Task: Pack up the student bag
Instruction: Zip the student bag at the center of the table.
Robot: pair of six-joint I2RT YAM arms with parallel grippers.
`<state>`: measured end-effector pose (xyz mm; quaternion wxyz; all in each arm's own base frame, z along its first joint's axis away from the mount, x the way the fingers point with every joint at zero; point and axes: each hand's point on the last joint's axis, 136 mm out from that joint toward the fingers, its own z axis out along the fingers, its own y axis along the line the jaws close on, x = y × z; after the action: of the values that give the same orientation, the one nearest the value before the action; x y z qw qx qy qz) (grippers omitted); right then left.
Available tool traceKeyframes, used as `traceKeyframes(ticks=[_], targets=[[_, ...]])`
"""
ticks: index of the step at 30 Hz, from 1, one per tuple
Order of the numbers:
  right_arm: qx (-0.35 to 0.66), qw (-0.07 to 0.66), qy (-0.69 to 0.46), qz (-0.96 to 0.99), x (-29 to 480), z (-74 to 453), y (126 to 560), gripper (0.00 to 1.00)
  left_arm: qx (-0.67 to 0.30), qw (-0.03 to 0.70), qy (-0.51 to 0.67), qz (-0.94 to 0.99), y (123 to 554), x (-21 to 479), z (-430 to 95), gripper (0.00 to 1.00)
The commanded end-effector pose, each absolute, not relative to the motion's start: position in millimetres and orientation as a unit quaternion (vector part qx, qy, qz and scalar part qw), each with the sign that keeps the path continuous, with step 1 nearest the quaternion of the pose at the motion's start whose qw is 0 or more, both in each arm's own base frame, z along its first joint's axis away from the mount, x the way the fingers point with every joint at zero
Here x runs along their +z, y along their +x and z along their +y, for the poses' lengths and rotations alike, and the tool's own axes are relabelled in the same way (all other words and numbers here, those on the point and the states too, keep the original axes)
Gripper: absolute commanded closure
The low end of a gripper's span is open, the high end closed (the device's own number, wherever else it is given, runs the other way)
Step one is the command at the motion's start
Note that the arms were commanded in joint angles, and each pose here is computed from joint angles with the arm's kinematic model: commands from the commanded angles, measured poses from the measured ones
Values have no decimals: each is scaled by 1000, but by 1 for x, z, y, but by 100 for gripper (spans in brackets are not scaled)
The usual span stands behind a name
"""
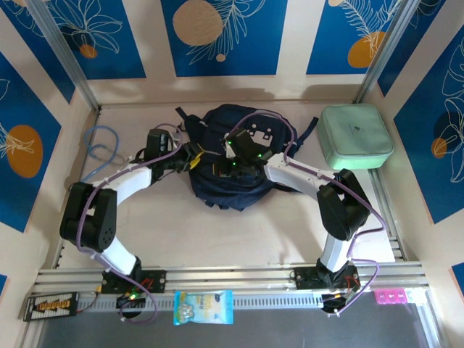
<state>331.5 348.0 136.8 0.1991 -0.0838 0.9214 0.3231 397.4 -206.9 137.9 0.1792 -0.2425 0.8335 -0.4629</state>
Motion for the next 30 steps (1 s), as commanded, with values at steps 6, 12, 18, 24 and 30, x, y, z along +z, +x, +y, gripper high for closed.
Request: traceKeyframes(ticks=[6,12,18,24,30], targets=[[349,218,-89,907,161,361,337,100,-413,200,-235,857,399,130,-199,62],[351,216,-90,907,161,362,336,100,-450,180,-220,847,404,127,-215,68],[344,203,-93,912,155,359,329,100,-451,179,-217,847,408,125,-218,79],[277,217,-96,931,146,335,318,100,-435,192,-208,855,409,127,-213,98],[177,230,-44,956,125,272,305,100,-419,203,-197,862,412,130,-207,100]])
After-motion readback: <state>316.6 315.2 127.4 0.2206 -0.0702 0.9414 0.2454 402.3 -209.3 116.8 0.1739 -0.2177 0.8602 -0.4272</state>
